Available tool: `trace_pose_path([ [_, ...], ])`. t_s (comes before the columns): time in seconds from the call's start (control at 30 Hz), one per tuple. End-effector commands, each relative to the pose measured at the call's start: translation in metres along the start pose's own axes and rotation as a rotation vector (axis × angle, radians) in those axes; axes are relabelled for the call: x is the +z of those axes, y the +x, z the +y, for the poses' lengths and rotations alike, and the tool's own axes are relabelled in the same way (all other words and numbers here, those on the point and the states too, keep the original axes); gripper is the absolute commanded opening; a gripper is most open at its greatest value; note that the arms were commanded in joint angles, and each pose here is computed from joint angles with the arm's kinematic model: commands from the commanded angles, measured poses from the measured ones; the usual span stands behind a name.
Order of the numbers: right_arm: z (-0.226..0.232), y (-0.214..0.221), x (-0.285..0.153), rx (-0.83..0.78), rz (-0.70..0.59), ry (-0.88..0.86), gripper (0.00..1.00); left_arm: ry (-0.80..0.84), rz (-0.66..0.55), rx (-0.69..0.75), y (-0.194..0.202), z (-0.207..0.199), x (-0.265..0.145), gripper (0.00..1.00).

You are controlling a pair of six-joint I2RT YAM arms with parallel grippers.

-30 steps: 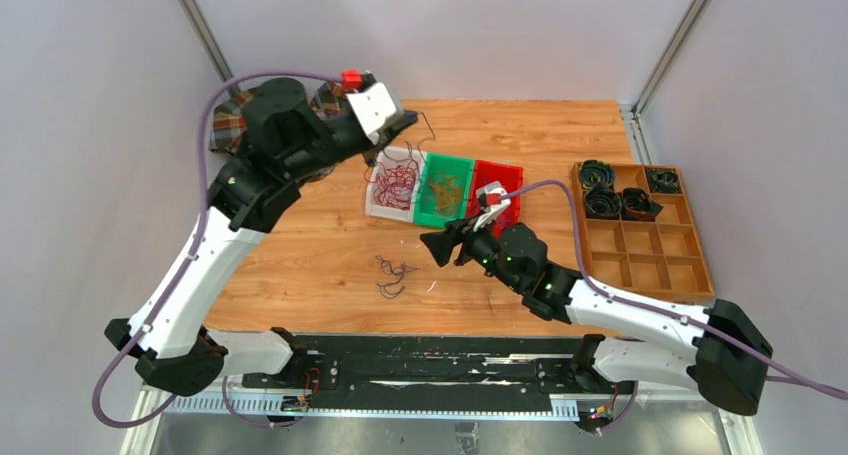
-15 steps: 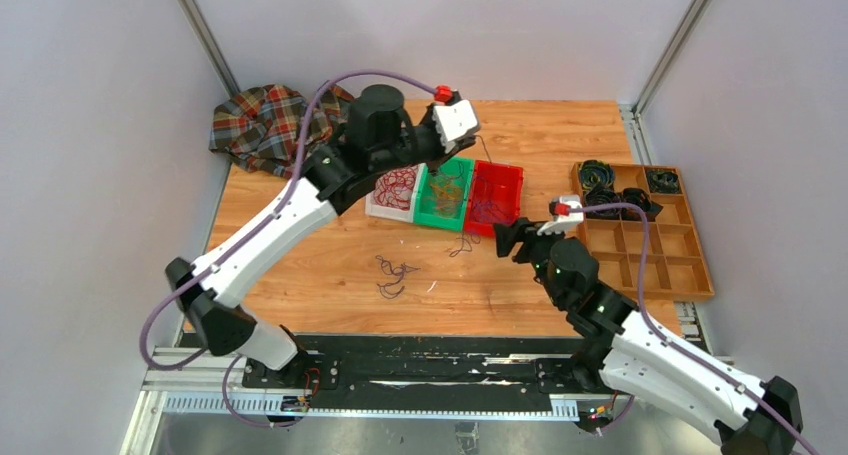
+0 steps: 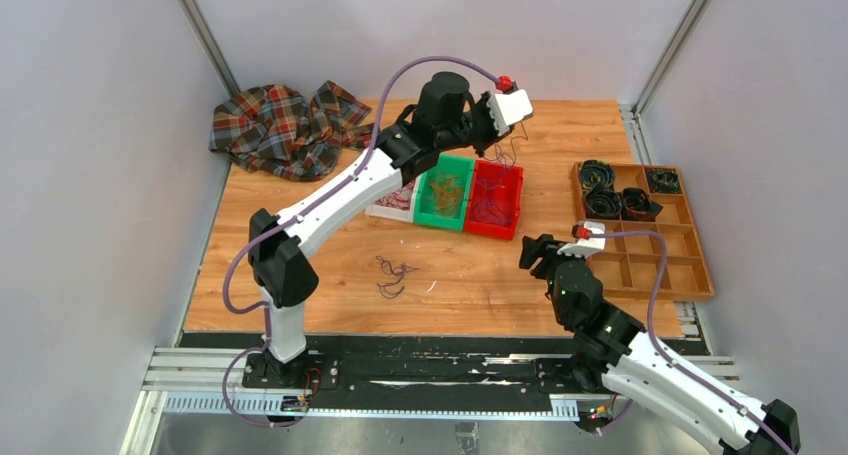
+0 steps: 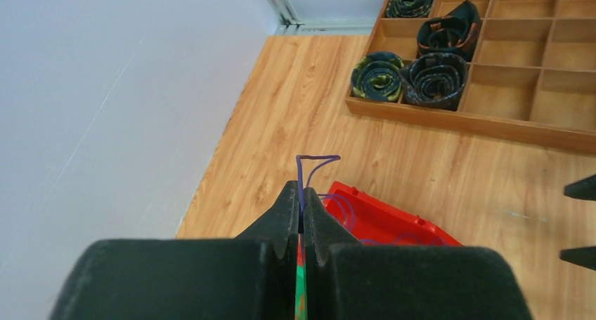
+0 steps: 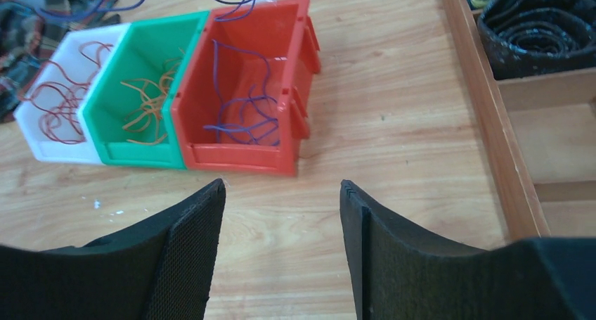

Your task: Untangle the cables

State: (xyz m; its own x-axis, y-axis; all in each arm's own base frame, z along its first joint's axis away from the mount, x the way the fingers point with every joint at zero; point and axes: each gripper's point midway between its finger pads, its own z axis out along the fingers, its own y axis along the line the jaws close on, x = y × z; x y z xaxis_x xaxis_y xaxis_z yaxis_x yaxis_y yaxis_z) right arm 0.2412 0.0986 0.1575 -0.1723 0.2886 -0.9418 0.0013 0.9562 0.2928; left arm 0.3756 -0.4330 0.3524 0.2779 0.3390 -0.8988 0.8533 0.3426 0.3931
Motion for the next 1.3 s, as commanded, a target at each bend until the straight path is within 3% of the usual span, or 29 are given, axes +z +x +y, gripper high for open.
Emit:
trace_pose_path([
  [0.0,-0.015,0.006,0.004,0.021,-0.014,0.077,0.6,-0.034,-0.016,0.079,0.002,0.008,0.021,0.0],
  [0.37,-0.02,0.005,0.002,0.044,-0.042,0.084,0.59,-0.007,0.128,0.101,0.085,-0.012,0.058,0.0],
  [0.7,-0.017,0.0,0.006,-0.002,-0.025,0.105,0.59,-0.018,0.187,-0.101,0.123,-0.027,0.09,0.0],
  [1.07,-0.018,-0.021,0.002,0.017,-0.071,0.097,0.59,-0.13,0.38,-0.08,0.193,-0.033,0.074,0.0],
  [1.27,-0.024,-0.027,0.006,0.03,-0.047,0.121,0.59,-0.083,0.384,-0.133,0.2,-0.053,0.072,0.0],
])
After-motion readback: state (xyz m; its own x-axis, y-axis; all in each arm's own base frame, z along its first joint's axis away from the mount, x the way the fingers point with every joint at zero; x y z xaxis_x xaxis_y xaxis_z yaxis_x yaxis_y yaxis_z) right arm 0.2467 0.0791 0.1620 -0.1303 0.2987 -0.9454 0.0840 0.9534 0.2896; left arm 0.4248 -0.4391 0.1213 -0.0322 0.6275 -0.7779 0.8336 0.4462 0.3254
